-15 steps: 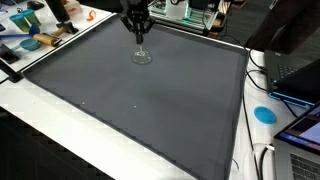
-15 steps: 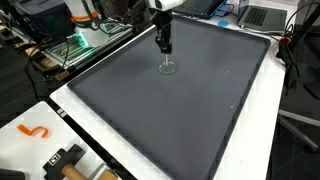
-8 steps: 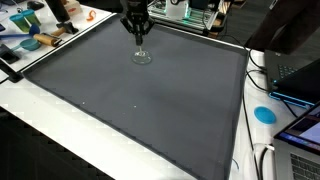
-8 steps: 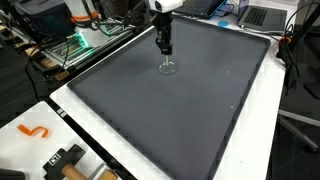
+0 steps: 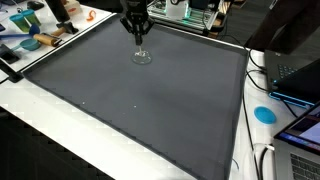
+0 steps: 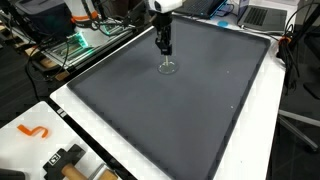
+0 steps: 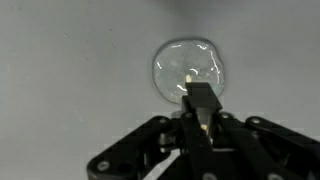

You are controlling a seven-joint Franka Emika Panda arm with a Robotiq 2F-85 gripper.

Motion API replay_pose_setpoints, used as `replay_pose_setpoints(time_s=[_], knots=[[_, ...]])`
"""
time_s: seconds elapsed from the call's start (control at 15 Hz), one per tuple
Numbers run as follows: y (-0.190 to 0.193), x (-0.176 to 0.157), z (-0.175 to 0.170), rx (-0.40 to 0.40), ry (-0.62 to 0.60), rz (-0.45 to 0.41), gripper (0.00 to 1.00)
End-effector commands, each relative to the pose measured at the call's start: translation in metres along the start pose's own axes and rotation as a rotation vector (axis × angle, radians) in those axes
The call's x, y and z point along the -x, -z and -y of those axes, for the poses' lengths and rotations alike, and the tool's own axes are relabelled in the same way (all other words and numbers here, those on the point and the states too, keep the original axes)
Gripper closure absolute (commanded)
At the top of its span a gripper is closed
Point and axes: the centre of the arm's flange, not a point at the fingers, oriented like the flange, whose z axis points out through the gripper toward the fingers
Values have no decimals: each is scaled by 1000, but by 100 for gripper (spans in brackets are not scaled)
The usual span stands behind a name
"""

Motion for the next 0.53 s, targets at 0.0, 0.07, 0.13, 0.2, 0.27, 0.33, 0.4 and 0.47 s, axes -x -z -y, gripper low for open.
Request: replay_pose_setpoints(time_s=[0.0, 0.07, 0.13, 0.2, 0.27, 0.33, 0.4, 0.47], knots=[[-17, 10, 0, -1, -2, 21, 97], [-16, 9, 0, -1, -2, 20, 97], [-14, 9, 0, -3, -2, 19, 97], [-13, 9, 0, -3, -2, 19, 97], [-11, 8, 0, -3, -2, 18, 97], [-10, 8, 0, -4, -2, 18, 97], [-8, 7, 0, -3, -2, 17, 97], [-6, 7, 0, -2, -2, 16, 97]])
